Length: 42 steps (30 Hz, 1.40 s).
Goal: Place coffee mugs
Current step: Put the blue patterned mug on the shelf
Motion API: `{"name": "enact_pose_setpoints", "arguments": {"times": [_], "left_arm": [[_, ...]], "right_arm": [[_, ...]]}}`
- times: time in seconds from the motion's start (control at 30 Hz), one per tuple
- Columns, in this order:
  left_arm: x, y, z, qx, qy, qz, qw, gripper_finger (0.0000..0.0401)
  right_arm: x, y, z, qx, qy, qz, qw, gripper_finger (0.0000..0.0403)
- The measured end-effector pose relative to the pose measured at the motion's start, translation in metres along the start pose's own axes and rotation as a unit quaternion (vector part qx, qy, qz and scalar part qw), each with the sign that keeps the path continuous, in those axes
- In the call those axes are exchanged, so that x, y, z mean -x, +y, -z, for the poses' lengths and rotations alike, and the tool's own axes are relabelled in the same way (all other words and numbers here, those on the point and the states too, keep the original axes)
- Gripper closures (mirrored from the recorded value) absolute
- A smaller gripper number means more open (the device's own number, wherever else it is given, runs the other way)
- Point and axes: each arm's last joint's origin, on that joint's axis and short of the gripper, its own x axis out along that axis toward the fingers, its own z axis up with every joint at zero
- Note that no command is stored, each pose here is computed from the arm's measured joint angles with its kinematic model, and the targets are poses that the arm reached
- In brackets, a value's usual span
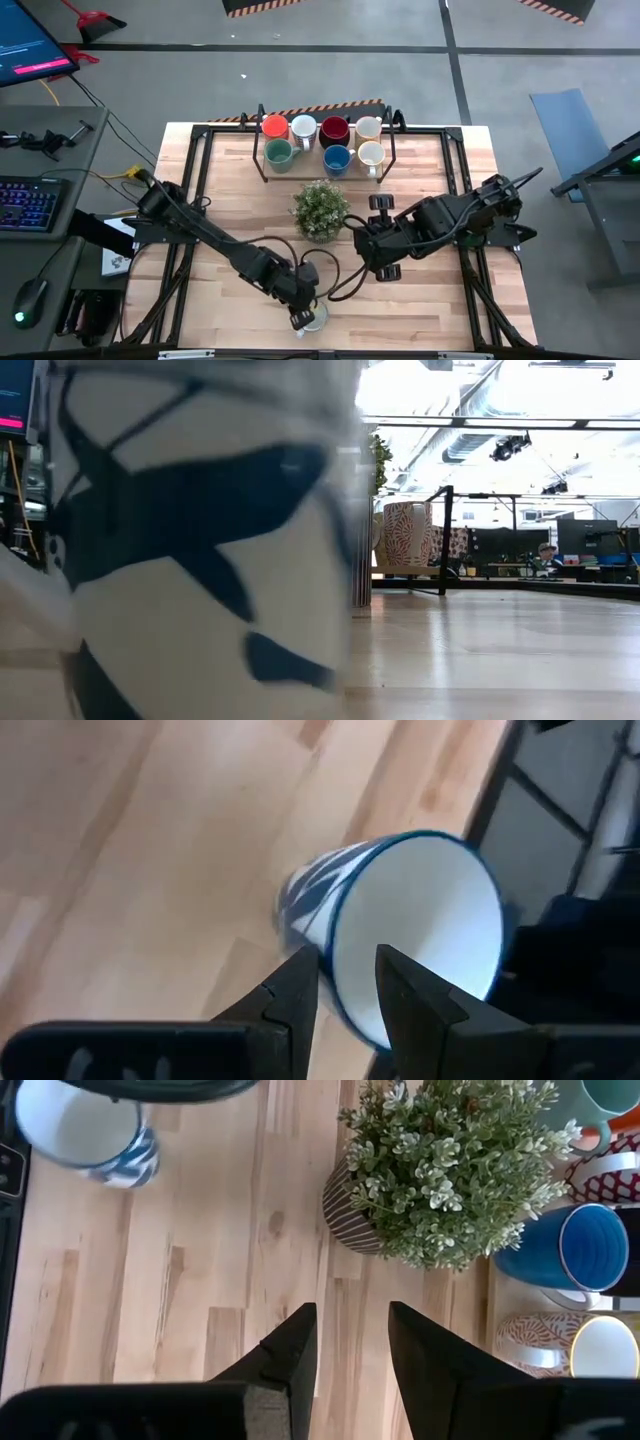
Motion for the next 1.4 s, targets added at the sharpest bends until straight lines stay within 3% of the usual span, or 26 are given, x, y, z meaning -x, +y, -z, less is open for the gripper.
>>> {"name": "enact_pose_setpoints", "arguments": {"times": [0.83,1.4], "left_arm": [[-0.010,-0.002,0.001,-0.041,0.013,-0.008,0.999,0.0309],[-0.013,0.000,0.001,-0.040,0.019,-0.013,0.999,0.0309]], "right_arm": [[0.000,0.000,0.000,0.004,0.001,-0.002,1.000,0.0300],[0.000,0.000,0.000,0.000,0.002,-0.006,1.000,0.0300]]}}
